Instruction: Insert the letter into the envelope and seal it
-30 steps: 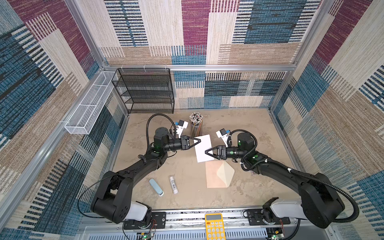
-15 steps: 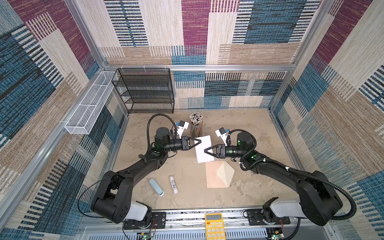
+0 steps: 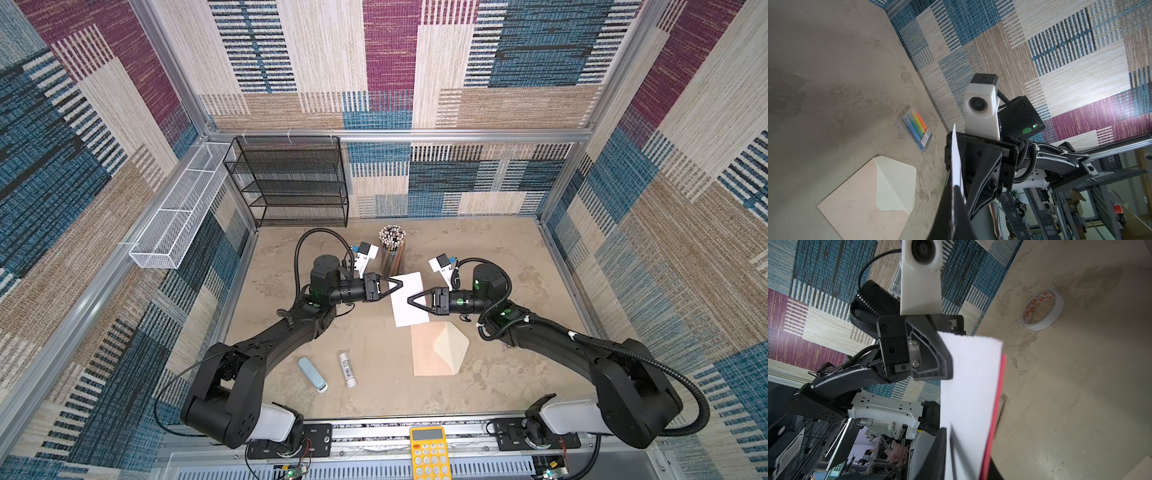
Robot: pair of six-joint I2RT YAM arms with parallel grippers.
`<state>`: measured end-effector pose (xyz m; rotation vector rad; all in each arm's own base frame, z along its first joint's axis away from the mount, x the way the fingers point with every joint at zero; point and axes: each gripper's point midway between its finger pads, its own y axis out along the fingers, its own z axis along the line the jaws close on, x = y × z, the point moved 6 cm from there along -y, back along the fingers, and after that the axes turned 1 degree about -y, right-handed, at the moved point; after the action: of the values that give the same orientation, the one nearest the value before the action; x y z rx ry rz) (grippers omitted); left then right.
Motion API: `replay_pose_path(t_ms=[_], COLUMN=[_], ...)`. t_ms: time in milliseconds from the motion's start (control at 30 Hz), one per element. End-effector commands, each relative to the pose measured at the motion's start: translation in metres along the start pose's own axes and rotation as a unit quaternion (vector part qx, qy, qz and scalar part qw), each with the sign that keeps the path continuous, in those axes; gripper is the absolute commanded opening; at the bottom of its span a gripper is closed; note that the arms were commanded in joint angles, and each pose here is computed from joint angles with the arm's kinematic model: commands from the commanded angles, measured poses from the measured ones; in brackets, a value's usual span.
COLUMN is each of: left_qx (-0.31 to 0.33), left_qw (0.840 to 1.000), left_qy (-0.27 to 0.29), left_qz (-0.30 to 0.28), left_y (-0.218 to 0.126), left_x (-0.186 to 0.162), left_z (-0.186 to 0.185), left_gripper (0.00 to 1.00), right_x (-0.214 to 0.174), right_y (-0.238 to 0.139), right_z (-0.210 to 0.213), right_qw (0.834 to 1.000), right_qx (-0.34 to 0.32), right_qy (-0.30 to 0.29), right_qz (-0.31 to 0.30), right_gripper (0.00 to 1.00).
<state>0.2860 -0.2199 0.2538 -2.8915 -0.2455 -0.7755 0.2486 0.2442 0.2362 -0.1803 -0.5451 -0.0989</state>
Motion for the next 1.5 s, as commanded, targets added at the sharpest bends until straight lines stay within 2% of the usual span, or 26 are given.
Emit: replay_pose_path(t_ms=[0, 100, 233, 300, 400, 667, 733, 800, 900, 967, 1067, 1167, 1233, 1300, 1467], left_qx=[-0.008, -0.009, -0.011, -0.013, -0.014, -0.005, 0.006, 0.017, 0.041, 0.066, 0.129, 0.209, 0.242, 0.263, 0.285], left_qw=[1.000, 1.000, 1.000, 1.000, 0.999, 1.000, 1.000, 0.999, 0.998, 0.996, 0.990, 0.976, 0.970, 0.964, 0.955], left_qy=[0.023, 0.026, 0.027, 0.028, 0.029, 0.028, 0.030, 0.037, 0.050, 0.058, 0.059, 0.044, 0.034, 0.022, 0.014], left_qz=[0.001, 0.002, 0.004, 0.006, 0.007, 0.008, 0.006, 0.006, -0.001, -0.009, -0.020, -0.026, -0.013, 0.017, 0.082], left_y=[0.000, 0.001, 0.001, 0.002, 0.002, 0.001, -0.001, -0.003, -0.008, -0.014, -0.025, -0.036, -0.036, -0.028, 0.005], left_x=[0.002, 0.001, 0.000, -0.001, -0.001, -0.002, -0.002, -0.003, -0.002, -0.002, -0.004, -0.009, -0.019, -0.034, -0.074], left_z=[-0.006, -0.006, -0.007, -0.008, -0.009, -0.007, -0.008, -0.010, -0.016, -0.018, -0.017, -0.007, 0.002, 0.011, 0.026], left_gripper=[0.00, 0.00, 0.00, 0.00, 0.00, 0.00, 0.17, 0.31, 0.50, 0.55, 0.55, 0.54, 0.51, 0.49, 0.47], right_x=[0.005, 0.005, 0.005, 0.004, 0.003, 0.004, 0.004, 0.004, 0.003, 0.002, -0.002, -0.010, -0.021, -0.034, -0.067], right_y=[0.001, 0.002, 0.005, 0.007, 0.010, 0.009, 0.009, 0.007, 0.002, -0.004, -0.022, -0.047, -0.063, -0.073, -0.083], right_z=[0.007, 0.008, 0.008, 0.008, 0.008, 0.009, 0.008, 0.007, 0.004, -0.001, -0.019, -0.037, -0.047, -0.053, -0.065], right_qw=[1.000, 1.000, 1.000, 1.000, 1.000, 1.000, 1.000, 1.000, 0.999, 0.997, 0.986, 0.959, 0.940, 0.930, 0.927], right_qx=[0.015, 0.018, 0.020, 0.022, 0.022, 0.018, 0.005, -0.007, -0.040, -0.074, -0.161, -0.274, -0.330, -0.358, -0.363], right_qy=[-0.014, -0.012, -0.008, -0.007, -0.008, -0.012, -0.010, -0.014, -0.020, -0.018, 0.000, 0.011, 0.021, 0.034, 0.070], right_qz=[-0.007, -0.003, 0.002, 0.007, 0.010, 0.007, 0.005, 0.004, -0.005, -0.018, -0.045, -0.078, -0.084, -0.079, -0.067], right_gripper=[0.19, 0.18, 0.29, 0.30, 0.25, 0.04, 0.00, 0.00, 0.00, 0.00, 0.00, 0.00, 0.00, 0.00, 0.00])
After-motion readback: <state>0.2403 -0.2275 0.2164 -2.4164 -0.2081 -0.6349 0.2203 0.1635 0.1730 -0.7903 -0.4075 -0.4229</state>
